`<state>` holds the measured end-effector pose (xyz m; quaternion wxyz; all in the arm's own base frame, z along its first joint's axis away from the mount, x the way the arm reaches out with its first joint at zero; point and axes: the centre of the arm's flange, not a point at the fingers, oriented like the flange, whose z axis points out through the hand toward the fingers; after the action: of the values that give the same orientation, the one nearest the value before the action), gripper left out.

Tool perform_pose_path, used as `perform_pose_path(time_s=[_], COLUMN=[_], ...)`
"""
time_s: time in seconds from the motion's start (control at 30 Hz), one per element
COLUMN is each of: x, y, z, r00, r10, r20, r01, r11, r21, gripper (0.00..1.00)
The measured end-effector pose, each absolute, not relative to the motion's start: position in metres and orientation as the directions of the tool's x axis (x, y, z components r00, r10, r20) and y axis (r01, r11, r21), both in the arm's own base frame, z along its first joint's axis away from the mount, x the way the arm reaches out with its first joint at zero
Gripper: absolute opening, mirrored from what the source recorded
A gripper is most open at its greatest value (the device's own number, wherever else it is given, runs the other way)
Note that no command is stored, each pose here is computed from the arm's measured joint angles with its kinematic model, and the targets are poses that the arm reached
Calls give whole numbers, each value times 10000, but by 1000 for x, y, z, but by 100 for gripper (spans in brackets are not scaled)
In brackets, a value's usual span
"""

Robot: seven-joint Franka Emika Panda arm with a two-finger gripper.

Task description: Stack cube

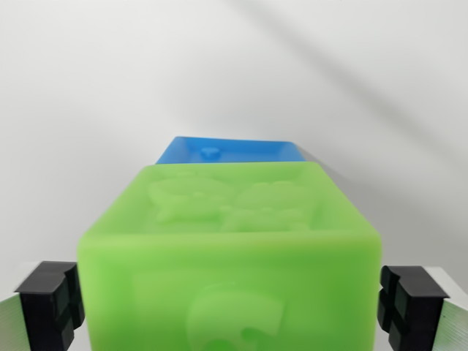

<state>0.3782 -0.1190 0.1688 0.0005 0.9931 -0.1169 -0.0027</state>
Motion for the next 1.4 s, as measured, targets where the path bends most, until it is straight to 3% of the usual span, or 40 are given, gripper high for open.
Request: perform_pose_path(time_s=[0.57, 1.4], x=[379, 378], y=[-119, -118], z=[188, 275], r00=[9731, 9729], r10=[-2305, -2312], r20=[-20, 17], r01=[-2305, -2311], r11=[-9731, -9729], r21=[7, -30], gripper=[100, 100])
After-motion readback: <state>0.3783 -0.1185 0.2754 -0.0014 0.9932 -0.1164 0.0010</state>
